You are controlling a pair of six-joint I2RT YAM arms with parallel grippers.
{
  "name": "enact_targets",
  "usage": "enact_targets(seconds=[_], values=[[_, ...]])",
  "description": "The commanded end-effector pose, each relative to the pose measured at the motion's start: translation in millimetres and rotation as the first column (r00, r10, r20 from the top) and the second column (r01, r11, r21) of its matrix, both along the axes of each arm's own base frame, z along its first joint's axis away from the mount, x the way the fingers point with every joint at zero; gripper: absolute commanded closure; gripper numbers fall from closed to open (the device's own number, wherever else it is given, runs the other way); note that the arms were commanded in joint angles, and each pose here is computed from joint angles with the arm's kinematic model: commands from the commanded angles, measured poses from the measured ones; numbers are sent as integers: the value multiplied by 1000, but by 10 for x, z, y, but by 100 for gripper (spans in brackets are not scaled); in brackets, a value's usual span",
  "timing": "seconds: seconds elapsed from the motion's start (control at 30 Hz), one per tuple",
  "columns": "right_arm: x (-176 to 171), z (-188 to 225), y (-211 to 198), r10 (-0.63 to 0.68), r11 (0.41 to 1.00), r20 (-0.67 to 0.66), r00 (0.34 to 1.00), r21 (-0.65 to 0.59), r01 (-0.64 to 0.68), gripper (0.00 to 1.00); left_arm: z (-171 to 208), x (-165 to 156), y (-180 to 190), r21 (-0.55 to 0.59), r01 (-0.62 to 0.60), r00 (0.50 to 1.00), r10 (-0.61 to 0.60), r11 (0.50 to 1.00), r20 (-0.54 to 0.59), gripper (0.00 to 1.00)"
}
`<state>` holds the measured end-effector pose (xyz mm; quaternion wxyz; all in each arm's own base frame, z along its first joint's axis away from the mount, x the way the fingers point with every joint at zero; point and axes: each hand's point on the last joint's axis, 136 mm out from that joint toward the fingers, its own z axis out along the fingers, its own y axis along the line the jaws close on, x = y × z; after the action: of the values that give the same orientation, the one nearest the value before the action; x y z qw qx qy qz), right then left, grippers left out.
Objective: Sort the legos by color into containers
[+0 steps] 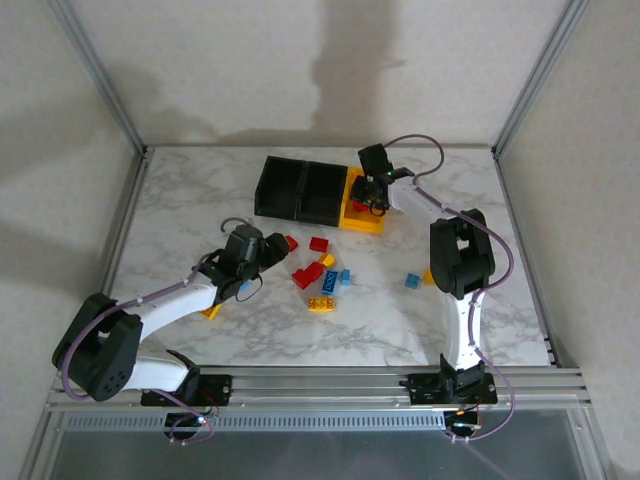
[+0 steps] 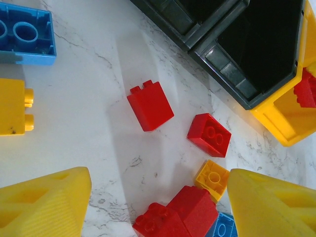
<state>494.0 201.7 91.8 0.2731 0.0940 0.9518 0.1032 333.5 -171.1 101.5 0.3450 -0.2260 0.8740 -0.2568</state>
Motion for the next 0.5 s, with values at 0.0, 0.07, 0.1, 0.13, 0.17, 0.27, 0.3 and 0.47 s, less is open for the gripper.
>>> enact_targets(seconds=[0.0, 0.07, 0.1, 0.13, 0.17, 0.27, 0.3, 0.47], values=[[47, -26, -25, -3, 1000, -5, 1000, -10, 3, 53, 156, 43, -28, -5, -2, 1000, 2, 1000, 31, 27], [36, -65, -24, -2, 1000, -12, 1000, -13, 2, 52, 152, 46, -28, -4, -3, 1000, 3, 1000, 29, 27], [35, -72, -26, -2, 1000, -14, 1000, -14, 2, 51, 159, 50, -34, -6, -2, 1000, 2, 1000, 31, 27], [40, -73, -31, -3, 1000, -13, 1000, -14, 3, 50, 152, 51, -35, -4, -1, 1000, 1, 1000, 29, 27], [40, -73, -24, -3, 1000, -12, 1000, -15, 2, 49, 154, 57, -38, -4, -1, 1000, 1, 1000, 30, 27], [46, -70, -27, -5, 1000, -11, 1000, -14, 5, 46, 144, 63, -41, -1, 0, 1000, 0, 1000, 27, 27], [46, -62, -24, -4, 1000, -9, 1000, -14, 4, 43, 149, 63, -44, -3, 1, 1000, -1, 1000, 28, 27], [39, 3, -29, -7, 1000, 5, 1000, -7, 7, 34, 135, 52, -46, -3, 1, 1000, -1, 1000, 26, 27]])
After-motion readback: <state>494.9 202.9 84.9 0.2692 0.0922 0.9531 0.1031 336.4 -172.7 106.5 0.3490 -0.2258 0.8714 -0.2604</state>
